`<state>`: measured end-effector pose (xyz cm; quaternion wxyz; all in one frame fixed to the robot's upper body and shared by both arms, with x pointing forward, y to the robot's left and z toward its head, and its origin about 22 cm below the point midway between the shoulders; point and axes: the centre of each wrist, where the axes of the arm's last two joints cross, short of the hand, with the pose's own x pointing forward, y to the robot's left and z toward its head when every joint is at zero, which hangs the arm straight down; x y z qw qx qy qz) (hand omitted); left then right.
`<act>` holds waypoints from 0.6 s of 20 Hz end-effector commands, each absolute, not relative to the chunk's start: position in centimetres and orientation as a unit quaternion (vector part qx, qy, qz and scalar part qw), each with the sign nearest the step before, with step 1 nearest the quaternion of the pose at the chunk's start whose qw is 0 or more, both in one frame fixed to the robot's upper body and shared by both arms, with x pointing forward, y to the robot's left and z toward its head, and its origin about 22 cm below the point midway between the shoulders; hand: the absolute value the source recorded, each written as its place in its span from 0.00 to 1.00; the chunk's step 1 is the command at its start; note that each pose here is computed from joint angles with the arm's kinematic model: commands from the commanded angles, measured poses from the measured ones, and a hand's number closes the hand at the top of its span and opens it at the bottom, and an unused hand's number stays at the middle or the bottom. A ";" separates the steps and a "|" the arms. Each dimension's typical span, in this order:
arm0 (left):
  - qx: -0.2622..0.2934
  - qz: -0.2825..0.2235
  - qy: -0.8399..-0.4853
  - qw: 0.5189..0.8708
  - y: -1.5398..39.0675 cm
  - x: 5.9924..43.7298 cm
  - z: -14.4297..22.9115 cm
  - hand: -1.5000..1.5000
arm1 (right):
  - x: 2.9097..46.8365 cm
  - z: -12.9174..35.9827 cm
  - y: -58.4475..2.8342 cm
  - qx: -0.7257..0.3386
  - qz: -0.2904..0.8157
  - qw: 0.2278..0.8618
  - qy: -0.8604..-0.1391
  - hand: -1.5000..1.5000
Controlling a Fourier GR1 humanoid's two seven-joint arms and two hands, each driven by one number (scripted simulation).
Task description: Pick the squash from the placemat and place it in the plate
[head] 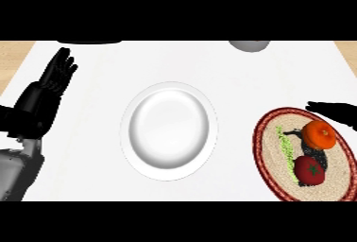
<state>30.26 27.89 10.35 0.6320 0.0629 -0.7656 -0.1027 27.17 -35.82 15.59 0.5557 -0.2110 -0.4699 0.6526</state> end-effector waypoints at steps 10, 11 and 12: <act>0.059 -0.109 -0.767 0.630 27.6 29.3 10.4 0.50 | 30.1 10.9 -36.8 -0.294 0.666 0.571 -0.378 0.00; 0.059 -0.106 -0.763 0.635 27.7 30.9 10.9 0.50 | 30.3 9.3 -35.1 -0.287 0.667 0.565 -0.391 0.00; 0.061 -0.105 -0.759 0.639 28.6 30.3 11.8 0.50 | 29.0 11.1 -38.7 -0.291 0.666 0.567 -0.388 0.00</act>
